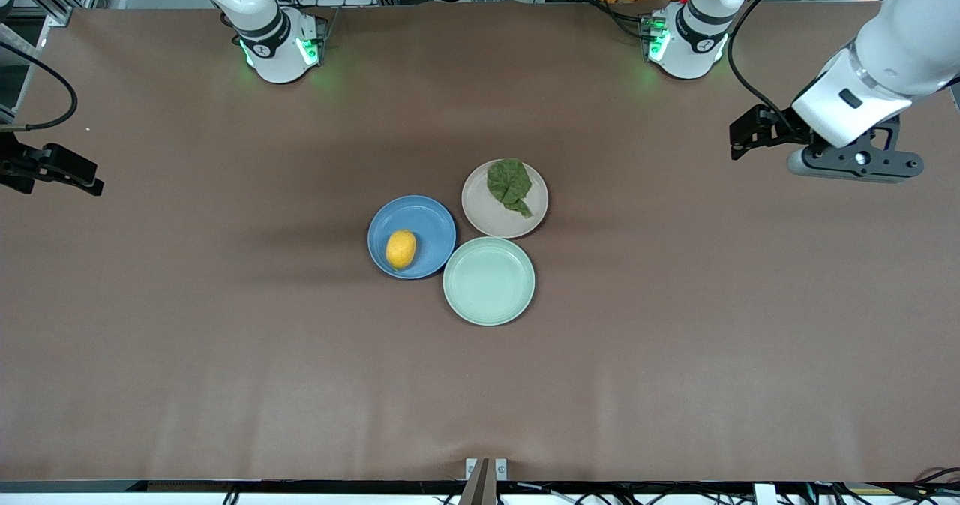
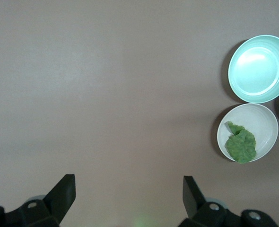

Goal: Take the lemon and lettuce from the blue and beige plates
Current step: 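Move the left gripper to the lettuce while the right gripper reaches the lemon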

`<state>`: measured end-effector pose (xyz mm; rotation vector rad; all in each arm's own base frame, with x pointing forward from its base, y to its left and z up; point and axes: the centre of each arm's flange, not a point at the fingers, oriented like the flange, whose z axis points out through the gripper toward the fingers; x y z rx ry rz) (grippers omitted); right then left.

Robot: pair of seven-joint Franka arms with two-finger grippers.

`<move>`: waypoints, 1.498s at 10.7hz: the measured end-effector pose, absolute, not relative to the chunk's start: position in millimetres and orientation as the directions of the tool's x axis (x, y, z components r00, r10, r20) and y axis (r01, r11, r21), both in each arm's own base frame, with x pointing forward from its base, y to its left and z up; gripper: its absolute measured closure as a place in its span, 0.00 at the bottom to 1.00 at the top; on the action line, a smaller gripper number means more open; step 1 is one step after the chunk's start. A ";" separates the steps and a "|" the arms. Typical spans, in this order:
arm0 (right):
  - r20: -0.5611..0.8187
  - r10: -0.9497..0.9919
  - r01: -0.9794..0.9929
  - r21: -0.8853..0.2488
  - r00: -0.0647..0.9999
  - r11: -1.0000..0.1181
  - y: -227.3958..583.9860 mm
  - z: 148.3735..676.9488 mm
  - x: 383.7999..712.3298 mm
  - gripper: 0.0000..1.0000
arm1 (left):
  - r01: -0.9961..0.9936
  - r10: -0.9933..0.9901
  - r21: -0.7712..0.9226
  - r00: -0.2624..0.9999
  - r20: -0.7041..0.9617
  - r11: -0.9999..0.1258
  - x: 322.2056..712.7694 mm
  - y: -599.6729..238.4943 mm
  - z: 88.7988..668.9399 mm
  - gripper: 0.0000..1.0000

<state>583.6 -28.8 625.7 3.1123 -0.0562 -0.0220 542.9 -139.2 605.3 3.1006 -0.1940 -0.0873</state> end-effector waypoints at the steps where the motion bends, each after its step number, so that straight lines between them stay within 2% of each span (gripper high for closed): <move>1: -0.014 -0.036 -0.036 0.029 0.999 -0.999 -28.8 625.7 583.6 0.00 | -0.130 -0.133 0.045 0.989 -0.059 -0.990 543.5 -144.3 601.1 0.00; 6: -0.030 -0.035 -0.035 0.021 0.999 -0.999 -27.4 623.8 582.2 0.00 | -0.166 -0.171 0.075 0.983 -0.063 -0.983 540.9 -179.9 562.2 0.00; 9: -0.048 -0.030 -0.031 -0.029 0.998 -0.999 -20.4 618.6 582.4 0.00 | -0.145 -0.151 0.078 0.985 -0.083 -0.986 537.8 -221.9 521.9 0.00; 16: -0.104 0.065 0.061 -0.045 0.992 -0.997 68.3 552.5 604.1 0.00 | -0.072 -0.086 0.099 0.986 -0.143 -0.992 527.3 -329.1 429.7 0.00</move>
